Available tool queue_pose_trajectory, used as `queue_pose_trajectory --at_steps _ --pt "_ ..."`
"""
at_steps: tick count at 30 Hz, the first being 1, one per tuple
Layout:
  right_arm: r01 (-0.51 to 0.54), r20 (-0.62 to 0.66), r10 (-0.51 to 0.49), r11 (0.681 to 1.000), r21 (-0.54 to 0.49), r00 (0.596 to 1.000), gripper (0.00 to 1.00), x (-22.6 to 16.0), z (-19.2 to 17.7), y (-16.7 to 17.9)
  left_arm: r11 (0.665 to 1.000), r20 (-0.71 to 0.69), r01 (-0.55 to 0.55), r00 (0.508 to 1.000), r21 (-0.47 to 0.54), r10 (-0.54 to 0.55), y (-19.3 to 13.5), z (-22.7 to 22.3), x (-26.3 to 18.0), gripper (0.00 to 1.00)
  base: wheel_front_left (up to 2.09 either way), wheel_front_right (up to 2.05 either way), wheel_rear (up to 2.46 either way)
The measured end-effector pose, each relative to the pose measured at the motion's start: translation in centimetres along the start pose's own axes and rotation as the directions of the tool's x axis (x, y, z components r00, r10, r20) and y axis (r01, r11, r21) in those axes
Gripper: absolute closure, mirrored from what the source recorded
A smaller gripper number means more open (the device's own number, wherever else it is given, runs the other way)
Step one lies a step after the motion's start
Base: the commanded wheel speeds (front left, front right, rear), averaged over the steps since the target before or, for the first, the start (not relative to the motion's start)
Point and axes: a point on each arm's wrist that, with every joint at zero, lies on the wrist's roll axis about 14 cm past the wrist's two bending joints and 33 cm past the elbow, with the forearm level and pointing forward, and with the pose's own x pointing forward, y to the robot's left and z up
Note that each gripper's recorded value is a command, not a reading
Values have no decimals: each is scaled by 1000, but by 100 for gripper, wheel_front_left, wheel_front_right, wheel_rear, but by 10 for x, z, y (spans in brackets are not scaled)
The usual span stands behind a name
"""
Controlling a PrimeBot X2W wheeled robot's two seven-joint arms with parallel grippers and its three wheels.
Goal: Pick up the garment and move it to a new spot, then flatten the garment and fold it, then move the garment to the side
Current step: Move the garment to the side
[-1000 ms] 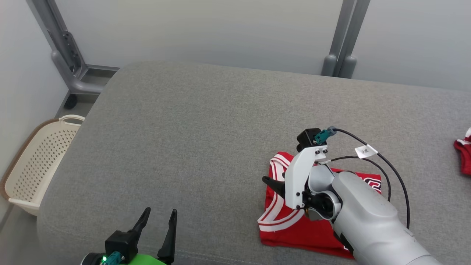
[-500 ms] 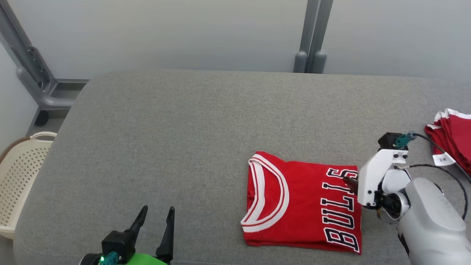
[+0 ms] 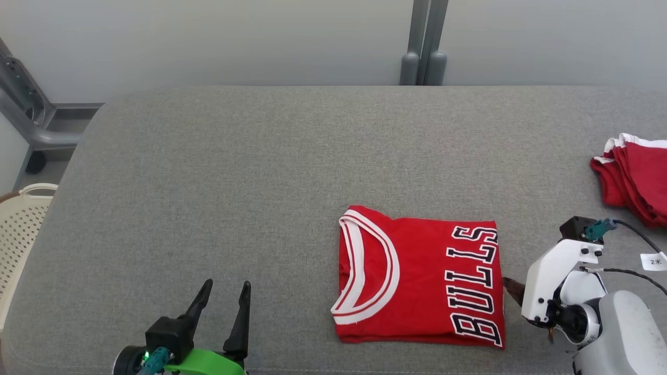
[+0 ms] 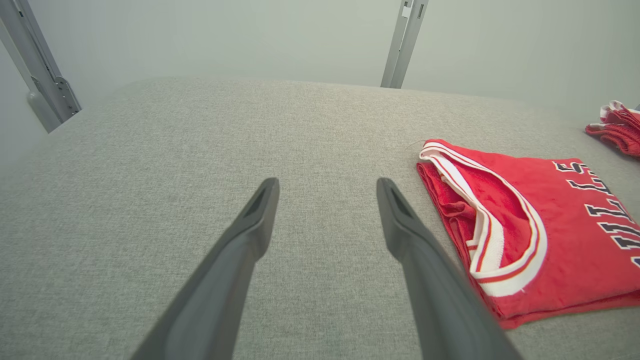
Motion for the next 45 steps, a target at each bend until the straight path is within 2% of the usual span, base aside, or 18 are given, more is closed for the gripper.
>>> queue_pose_trajectory --at_steps 9,18,19,21,22,24,32,39,42,45 --pt "-53 -38 54 998 16 998 0 11 -11 14 1000 -9 -14 1000 6 15 7 -2 1 0 0 0 0" --pt "-47 -84 49 999 26 995 0 31 -21 16 999 -19 -43 999 9 43 17 -5 -1 0 0 0 0" --pt "-48 -85 50 999 25 995 24 33 -21 17 999 -20 -45 999 9 45 18 -5 -2 0 0 0 0" --pt "-51 -93 53 998 24 994 58 37 -21 18 999 -19 -52 998 9 52 20 -5 -2 0 0 0 0" --pt "-53 -93 55 998 20 994 58 39 -21 20 998 -19 -54 998 10 55 21 -5 -3 0 0 0 0" --pt "-51 -90 52 999 7 995 100 41 -20 21 998 -17 -61 998 8 61 22 -5 -4 0 0 0 0" --pt "-56 -61 51 995 -79 997 100 38 -8 34 998 -1 -62 998 -7 62 17 -2 -8 0 0 0 0" --pt "-24 27 31 974 -224 999 100 23 32 47 1000 16 -16 1000 -17 16 2 3 -2 0 0 0 0" --pt "32 59 -16 955 -294 998 100 15 48 34 1000 26 8 1000 -21 -7 -6 5 3 0 0 0 0" --pt "90 118 -55 943 -320 991 100 4 72 17 999 36 44 998 -23 -43 -18 8 9 0 0 0 0"
